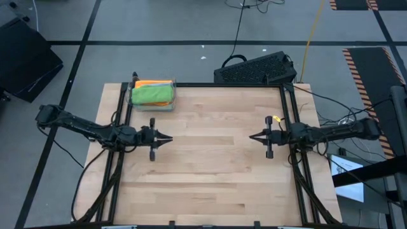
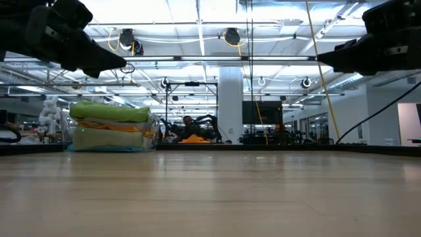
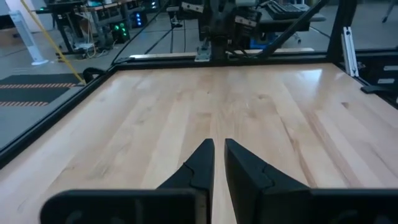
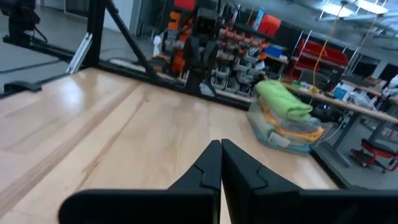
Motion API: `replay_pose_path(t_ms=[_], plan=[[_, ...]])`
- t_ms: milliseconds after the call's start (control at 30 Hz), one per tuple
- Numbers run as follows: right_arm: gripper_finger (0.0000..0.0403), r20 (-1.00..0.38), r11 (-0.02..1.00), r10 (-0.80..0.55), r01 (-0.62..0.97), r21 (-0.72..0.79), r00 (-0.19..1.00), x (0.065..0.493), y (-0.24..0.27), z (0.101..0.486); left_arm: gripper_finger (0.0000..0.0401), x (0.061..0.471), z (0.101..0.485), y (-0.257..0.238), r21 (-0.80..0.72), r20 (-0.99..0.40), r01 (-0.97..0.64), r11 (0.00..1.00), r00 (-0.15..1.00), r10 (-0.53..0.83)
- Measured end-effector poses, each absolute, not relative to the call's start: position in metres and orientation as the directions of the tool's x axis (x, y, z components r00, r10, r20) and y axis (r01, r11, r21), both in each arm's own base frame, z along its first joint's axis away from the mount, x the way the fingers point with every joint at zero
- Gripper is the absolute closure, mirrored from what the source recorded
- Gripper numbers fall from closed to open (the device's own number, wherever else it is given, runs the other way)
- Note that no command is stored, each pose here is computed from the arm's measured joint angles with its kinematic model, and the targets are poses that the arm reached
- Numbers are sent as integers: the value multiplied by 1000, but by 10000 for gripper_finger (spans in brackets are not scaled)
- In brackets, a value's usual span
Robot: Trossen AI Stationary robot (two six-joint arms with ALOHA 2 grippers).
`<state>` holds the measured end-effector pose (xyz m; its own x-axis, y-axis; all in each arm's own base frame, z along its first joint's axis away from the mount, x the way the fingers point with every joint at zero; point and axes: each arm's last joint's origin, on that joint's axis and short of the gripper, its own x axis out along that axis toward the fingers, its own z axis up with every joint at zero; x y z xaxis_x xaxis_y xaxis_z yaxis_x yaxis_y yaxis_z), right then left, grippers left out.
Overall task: Fold microfiber towels
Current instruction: Return to Home Position
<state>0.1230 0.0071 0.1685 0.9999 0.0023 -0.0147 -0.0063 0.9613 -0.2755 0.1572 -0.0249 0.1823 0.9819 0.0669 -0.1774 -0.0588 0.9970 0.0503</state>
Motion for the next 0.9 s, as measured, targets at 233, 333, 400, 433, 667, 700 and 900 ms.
replay_pose_path(t_ms=[233, 333, 400, 433, 667, 700, 900], plan=[[403, 19, 953, 6, 0, -304, 1000, 115, 7, 172, 362, 153, 186, -26, 85, -164, 5, 996, 986, 9], [403, 23, 952, 28, -19, -306, 999, 112, 7, 172, 364, 148, 191, -25, 71, -136, 6, 997, 991, 3], [403, 23, 951, 42, -33, -306, 999, 110, 7, 172, 375, 145, 191, -24, 73, -142, 7, 997, 990, 3], [403, 19, 951, 52, -43, -306, 998, 109, 7, 172, 383, 143, 191, -24, 76, -145, 8, 997, 989, 3], [403, 39, 950, 54, -40, -309, 998, 103, 7, 172, 394, 137, 197, -24, 93, -104, 78, 993, 992, -68], [403, 42, 950, 54, -38, -309, 998, 102, 7, 173, 396, 136, 197, -24, 98, -113, 84, 992, 991, -73], [403, 14, 951, 54, -47, -305, 998, 98, 7, 169, 398, 135, 193, -24, 97, -150, 88, 991, 986, -72]])
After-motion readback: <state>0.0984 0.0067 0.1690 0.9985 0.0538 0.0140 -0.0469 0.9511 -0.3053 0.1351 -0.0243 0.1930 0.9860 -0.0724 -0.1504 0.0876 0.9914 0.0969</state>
